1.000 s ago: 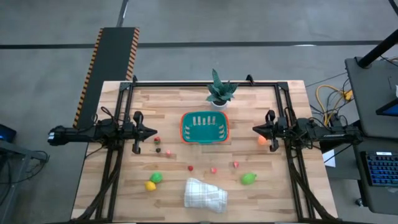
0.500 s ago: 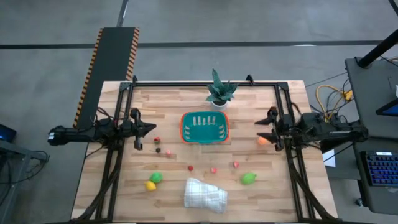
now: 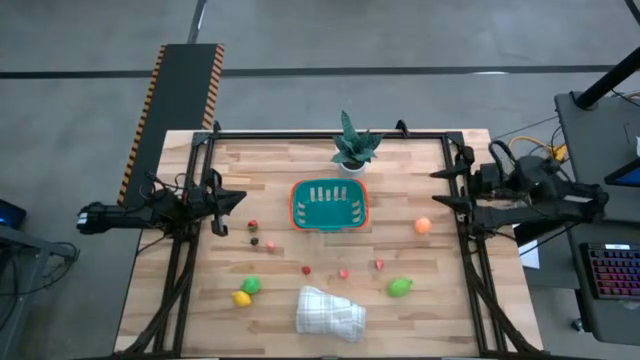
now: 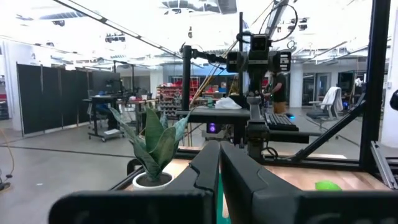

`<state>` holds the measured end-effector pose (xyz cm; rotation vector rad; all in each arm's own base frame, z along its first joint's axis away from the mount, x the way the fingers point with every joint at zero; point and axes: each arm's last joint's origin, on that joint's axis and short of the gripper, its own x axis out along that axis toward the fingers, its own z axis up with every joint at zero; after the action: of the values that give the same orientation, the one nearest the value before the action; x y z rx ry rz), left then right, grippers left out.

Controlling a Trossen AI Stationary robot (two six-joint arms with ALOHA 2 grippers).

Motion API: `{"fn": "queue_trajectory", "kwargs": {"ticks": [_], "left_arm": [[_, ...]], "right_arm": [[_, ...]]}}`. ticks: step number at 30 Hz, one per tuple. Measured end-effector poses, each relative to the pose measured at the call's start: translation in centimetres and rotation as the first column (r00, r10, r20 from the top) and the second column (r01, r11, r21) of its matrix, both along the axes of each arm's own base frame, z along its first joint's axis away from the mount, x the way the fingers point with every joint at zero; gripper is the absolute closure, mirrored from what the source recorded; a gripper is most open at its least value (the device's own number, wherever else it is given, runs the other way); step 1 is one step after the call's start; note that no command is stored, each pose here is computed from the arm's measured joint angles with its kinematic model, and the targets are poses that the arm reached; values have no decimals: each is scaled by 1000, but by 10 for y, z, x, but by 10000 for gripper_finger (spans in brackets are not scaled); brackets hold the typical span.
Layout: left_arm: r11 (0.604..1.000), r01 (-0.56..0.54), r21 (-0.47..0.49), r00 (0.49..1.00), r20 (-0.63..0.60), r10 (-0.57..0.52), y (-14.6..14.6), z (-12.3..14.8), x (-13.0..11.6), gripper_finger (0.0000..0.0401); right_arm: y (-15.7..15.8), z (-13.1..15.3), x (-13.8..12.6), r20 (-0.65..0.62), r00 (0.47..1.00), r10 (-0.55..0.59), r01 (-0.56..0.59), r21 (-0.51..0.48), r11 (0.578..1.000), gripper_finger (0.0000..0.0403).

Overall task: Build produce basket
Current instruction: Put the pink peach into the blue basket

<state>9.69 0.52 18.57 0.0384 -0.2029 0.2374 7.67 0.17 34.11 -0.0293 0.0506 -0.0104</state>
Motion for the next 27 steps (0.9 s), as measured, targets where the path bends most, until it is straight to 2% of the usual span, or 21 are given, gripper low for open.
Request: {"fn": "queue_trajectory", "kwargs": {"ticks": [4, 6, 8, 10, 13, 16, 21, 23, 27], "left_arm": [[1000, 0, 0, 1000, 6, 0, 0, 1, 0, 401], [1000, -1, 0, 1000, 9, 1, 0, 1, 0, 401], [1000, -10, -2, 1000, 9, 10, 0, 1, 0, 401], [999, -35, -15, 999, 18, 35, 1, 2, -1, 401], [998, -63, -25, 998, 18, 63, 2, 1, -1, 401], [998, -65, -25, 998, 15, 66, 2, 1, -1, 401], [997, -70, -26, 997, 12, 70, 2, 1, 0, 401], [997, -71, -25, 997, 11, 71, 2, 1, 0, 401], [997, -72, -26, 997, 11, 73, 2, 1, 0, 401]], "right_arm": [[0, 9, 4, -250, 968, -3, 0, -12, 1000, 156], [0, 11, 7, -372, 928, -23, 17, -19, 1000, 157], [-2, 12, 11, -488, 869, -82, 88, -10, 996, 154], [-3, 9, 23, -623, 766, -159, 161, -54, 985, 147], [-5, -1, 46, -775, 570, -275, 243, -161, 957, 126], [-6, -9, 58, -835, 453, -312, 268, -206, 941, 97], [-3, -34, 78, -910, 311, -275, 241, -205, 949, 55], [-2, -47, 84, -934, 257, -249, 226, -192, 955, 47], [-1, -73, 89, -962, 154, -225, 268, -178, 947, 46]]}}
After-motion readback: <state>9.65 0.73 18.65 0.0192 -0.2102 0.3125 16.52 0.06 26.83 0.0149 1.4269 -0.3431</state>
